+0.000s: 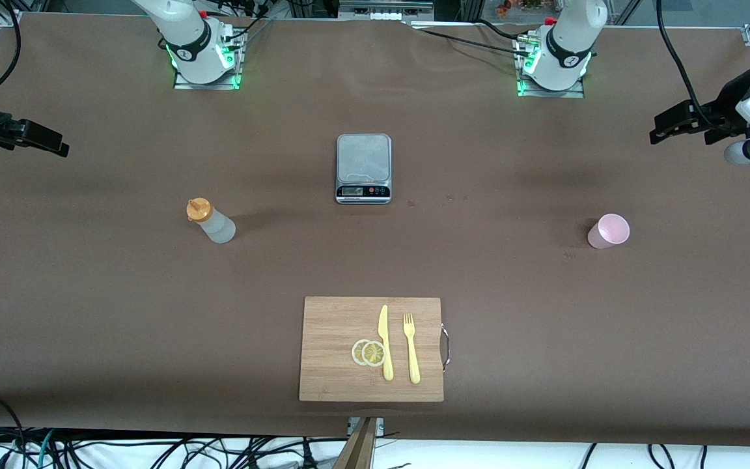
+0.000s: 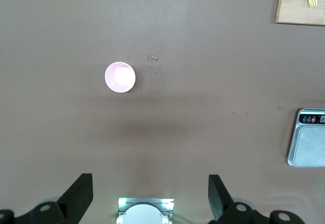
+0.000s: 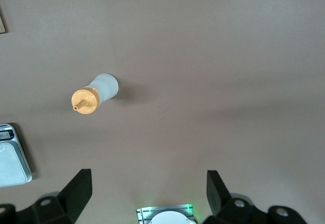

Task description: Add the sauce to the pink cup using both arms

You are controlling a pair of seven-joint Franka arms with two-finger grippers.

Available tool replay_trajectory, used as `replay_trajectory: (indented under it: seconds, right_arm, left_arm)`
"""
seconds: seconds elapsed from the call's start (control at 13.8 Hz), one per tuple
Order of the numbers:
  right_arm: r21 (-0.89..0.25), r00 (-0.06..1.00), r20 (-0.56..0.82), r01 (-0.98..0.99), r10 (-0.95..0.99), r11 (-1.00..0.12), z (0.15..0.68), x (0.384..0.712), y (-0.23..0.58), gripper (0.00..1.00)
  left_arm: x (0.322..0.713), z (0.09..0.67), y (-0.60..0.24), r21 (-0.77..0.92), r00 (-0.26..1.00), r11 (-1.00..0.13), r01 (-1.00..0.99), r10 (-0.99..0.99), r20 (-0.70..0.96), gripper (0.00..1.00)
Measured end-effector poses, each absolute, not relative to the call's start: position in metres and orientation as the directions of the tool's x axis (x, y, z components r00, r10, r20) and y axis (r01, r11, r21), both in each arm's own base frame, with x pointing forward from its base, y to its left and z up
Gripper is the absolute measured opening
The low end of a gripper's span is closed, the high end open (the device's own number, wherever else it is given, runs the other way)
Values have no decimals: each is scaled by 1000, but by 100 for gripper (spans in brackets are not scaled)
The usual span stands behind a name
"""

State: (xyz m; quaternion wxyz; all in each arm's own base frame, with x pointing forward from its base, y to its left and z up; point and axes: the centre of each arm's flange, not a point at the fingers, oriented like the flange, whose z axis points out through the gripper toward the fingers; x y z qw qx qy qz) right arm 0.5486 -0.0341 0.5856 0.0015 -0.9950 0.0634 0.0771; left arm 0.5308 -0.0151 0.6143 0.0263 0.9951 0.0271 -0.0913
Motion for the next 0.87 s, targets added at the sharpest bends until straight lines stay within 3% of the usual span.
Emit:
replay_trajectory:
  seconds: [0.87]
  right_arm:
    - [7, 980, -154, -126, -126, -992, 586, 549, -34, 100]
  left_arm:
    - [530, 607, -16, 46, 975, -997, 57, 46, -216, 100]
